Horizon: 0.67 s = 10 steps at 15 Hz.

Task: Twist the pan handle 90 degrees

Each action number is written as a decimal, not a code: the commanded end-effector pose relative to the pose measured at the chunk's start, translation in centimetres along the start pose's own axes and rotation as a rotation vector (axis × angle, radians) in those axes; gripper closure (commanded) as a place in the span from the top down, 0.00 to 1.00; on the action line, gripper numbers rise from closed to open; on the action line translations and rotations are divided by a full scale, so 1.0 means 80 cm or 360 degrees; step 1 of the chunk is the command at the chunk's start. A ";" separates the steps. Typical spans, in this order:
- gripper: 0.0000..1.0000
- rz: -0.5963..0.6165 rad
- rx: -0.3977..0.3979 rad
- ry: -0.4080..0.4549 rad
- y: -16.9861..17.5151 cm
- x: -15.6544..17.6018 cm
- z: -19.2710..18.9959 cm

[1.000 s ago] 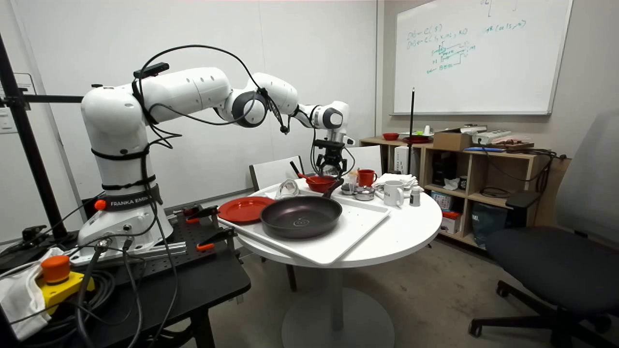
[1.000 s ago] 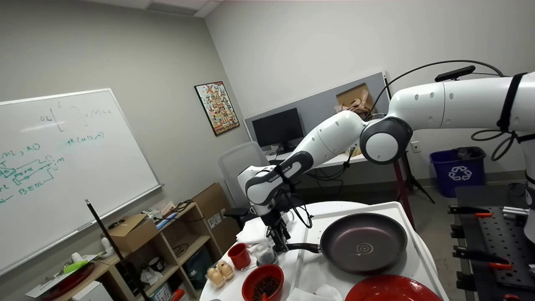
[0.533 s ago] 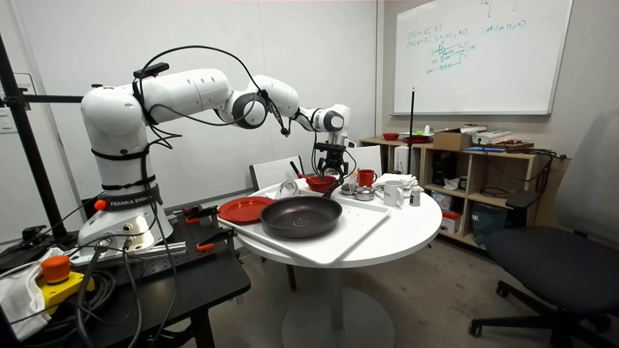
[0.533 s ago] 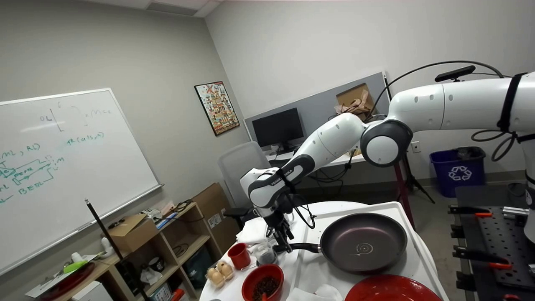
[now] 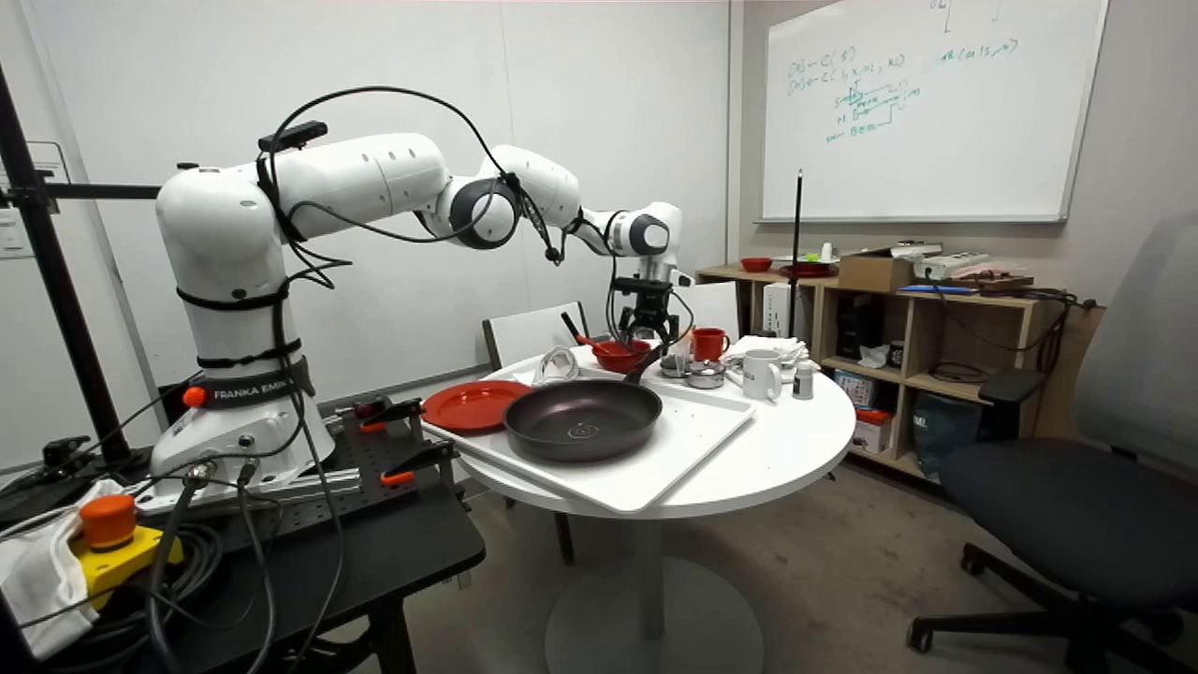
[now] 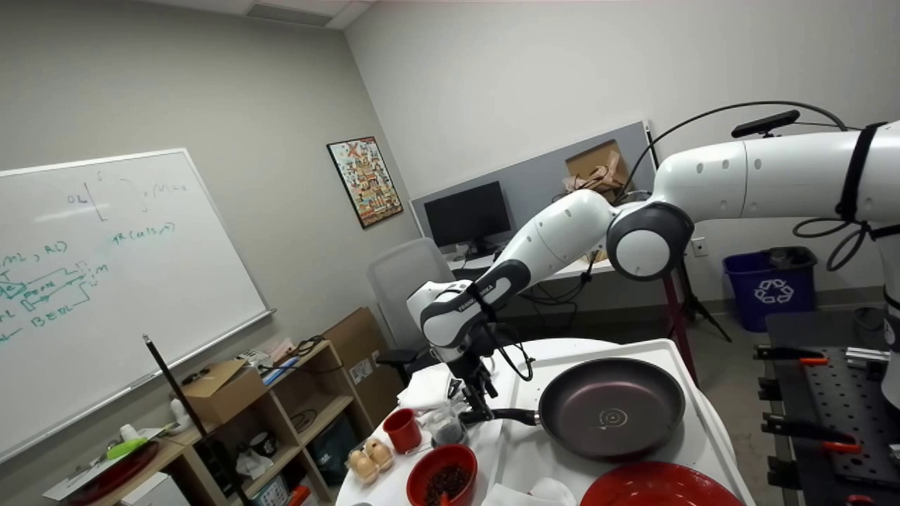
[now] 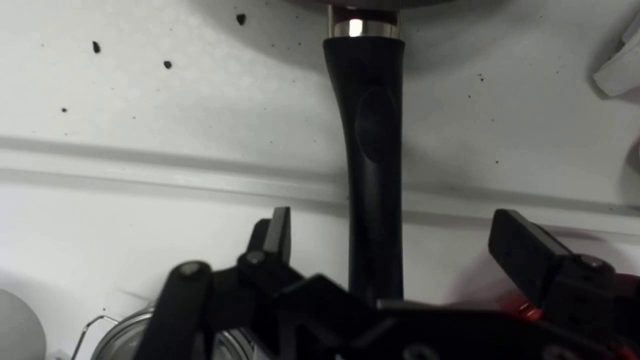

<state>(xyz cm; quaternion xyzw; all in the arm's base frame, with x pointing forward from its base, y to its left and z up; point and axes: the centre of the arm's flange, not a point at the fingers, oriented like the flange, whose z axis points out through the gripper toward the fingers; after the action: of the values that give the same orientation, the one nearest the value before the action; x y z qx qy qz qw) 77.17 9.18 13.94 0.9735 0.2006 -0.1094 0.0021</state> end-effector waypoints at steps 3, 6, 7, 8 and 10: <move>0.71 0.0035 -0.0019 -0.0032 0.008 0.018 0.003; 0.55 0.0033 -0.0017 -0.0037 0.009 0.017 0.006; 0.48 0.0032 -0.0015 -0.0037 0.009 0.016 0.007; 0.39 0.0029 -0.0014 -0.0037 0.009 0.016 0.007; 0.23 0.0025 -0.0012 -0.0035 0.008 0.014 0.006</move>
<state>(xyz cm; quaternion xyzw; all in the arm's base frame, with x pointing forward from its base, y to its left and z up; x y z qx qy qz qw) 76.97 8.86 13.14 0.9735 0.1968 -0.1162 0.0054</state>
